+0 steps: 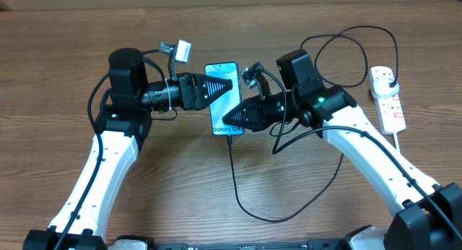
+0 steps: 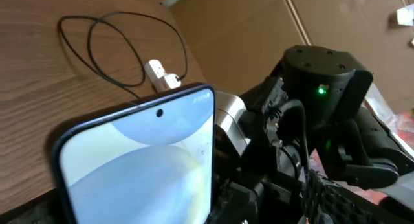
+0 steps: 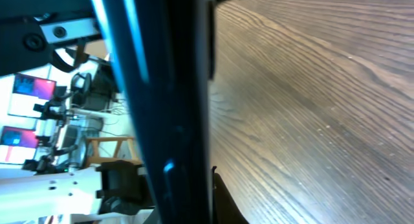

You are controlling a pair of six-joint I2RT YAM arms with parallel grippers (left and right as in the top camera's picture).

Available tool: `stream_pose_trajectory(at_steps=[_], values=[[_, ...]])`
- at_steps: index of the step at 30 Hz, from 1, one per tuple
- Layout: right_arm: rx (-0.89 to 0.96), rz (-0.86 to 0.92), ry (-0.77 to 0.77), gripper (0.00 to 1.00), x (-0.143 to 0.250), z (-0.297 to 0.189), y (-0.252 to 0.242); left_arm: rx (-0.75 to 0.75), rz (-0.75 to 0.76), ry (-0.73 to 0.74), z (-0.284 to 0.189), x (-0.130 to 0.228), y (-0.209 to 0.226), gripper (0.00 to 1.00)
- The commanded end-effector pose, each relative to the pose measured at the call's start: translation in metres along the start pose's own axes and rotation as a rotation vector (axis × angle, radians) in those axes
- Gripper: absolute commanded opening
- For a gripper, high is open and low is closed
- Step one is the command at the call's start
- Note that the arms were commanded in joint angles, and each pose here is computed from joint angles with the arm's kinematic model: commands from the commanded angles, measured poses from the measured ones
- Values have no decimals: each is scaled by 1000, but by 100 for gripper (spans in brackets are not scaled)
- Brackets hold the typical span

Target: Plug charger to phone and switch on socket

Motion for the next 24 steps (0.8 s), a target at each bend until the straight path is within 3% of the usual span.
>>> stream_pose_trajectory(at_steps=[1, 24], values=[[321, 217, 57, 4, 35, 4, -68, 75, 144, 0, -11, -6, -32, 99], [389, 211, 20, 4, 33, 1, -81, 75, 144, -1, -11, -6, -32, 100]])
Point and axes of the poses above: each gripper's point midway between its finger pads, its own z axis out along the fingers, its own y axis along the line the jaws close on, x = y × z, the point moved 6 cm from there along -z, back along the fingers, and after that the axes turned 7 degrees about -z, right-handed, at the moved point
